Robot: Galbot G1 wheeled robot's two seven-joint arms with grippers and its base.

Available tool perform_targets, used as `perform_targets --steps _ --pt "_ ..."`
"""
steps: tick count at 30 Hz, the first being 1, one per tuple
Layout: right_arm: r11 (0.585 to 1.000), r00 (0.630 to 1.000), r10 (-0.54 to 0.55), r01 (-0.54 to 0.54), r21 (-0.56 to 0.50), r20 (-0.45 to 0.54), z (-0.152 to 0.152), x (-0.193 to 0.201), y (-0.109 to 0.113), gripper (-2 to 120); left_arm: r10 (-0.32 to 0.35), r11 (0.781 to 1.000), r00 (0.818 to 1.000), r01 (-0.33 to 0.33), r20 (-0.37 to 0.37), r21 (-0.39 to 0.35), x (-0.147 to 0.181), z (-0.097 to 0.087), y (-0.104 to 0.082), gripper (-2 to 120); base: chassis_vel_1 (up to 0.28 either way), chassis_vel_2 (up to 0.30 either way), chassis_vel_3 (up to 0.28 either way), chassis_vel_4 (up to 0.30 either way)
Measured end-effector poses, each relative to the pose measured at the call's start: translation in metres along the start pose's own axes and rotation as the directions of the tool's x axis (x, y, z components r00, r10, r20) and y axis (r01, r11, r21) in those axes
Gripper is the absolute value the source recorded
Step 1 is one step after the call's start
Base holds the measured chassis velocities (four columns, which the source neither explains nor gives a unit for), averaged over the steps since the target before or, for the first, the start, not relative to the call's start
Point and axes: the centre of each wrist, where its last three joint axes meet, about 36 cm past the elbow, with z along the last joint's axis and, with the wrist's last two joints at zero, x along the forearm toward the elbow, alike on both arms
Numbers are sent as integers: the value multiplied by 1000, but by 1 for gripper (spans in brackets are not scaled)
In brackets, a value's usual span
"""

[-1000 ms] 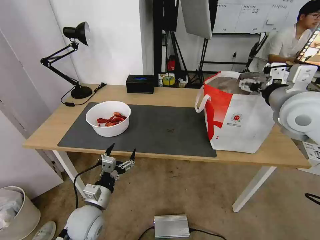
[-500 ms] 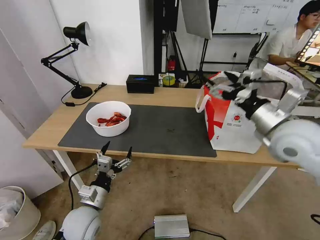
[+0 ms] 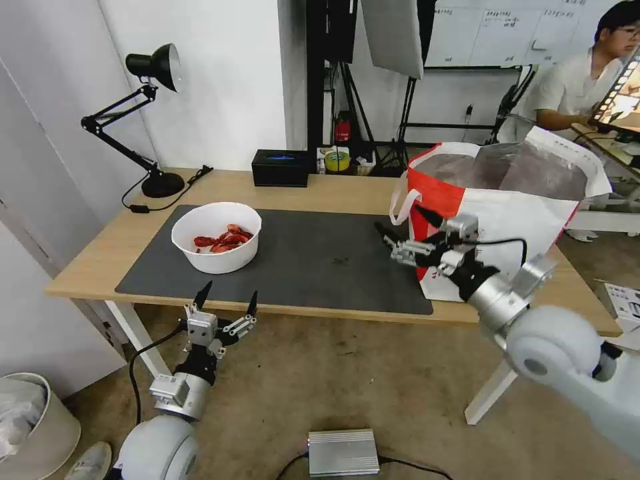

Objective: Pick up the trash from the table and place it into the takeout bag.

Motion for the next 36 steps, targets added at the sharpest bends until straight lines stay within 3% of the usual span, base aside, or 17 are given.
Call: perform_targets --steps 5,12,26,36 --pt "997 997 81 -82 -13 -18 37 14 20 100 9 1000 1000 -9 1 5 1 1 2 100 0 0 0 0" --pt "984 983 180 -180 7 -41 64 28 41 100 18 999 1000 -18 7 27 0 2 4 100 0 0 0 0" --pt "960 959 279 -277 40 -45 82 41 54 100 19 999 1000 -19 5 28 0 3 3 100 0 0 0 0" --pt "959 958 281 -280 35 -51 83 44 57 100 18 999 1000 -19 3 27 2 2 2 100 0 0 0 0"
